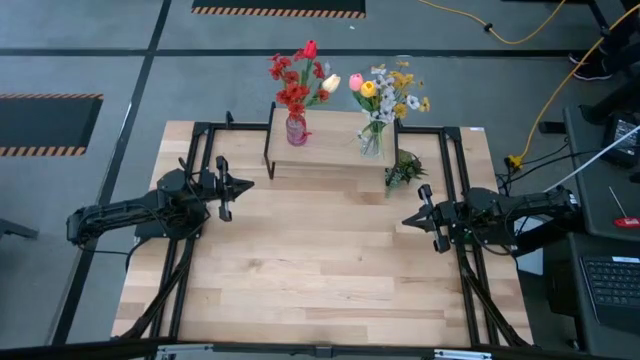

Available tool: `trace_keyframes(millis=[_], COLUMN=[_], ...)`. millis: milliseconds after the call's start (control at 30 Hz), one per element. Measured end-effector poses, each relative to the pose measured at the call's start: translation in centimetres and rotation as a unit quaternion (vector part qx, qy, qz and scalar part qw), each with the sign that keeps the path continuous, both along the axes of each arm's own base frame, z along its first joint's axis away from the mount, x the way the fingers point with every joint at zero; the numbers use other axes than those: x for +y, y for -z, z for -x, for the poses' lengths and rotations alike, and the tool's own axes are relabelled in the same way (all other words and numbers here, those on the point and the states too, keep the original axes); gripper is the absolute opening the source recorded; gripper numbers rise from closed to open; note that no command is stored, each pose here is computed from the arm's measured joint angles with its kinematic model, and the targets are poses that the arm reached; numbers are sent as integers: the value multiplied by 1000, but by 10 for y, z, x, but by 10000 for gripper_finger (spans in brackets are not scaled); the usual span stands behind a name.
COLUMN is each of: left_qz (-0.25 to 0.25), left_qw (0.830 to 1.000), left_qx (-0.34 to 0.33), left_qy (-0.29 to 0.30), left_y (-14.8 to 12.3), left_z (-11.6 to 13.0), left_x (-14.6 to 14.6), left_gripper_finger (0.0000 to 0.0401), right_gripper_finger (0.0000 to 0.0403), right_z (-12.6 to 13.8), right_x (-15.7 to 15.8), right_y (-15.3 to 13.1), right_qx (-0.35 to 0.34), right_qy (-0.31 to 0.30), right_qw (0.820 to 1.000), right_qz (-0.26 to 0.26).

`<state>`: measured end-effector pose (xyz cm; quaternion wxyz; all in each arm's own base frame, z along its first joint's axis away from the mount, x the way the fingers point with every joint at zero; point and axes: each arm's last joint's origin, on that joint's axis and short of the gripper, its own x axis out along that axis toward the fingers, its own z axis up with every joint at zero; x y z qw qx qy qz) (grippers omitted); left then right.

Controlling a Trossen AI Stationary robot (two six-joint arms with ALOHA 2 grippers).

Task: Pick and place flowers into a vace then onto a shelf
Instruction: Return to Home Position

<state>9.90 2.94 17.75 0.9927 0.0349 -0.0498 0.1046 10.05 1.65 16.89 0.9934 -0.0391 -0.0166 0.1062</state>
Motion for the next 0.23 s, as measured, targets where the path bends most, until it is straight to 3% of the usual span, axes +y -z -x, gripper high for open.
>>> trace_keyframes(millis=[233], left_qz=[0], left_qw=[1000], left_qx=[0], left_qy=[0], left_y=[0], left_z=[0], left_x=[0], left_gripper_finger=[10], right_gripper_finger=[5], right_z=[0], right_x=[0], right_y=[0], right_qx=[0], right_qy=[0], right_qw=[1000], right_qz=[0])
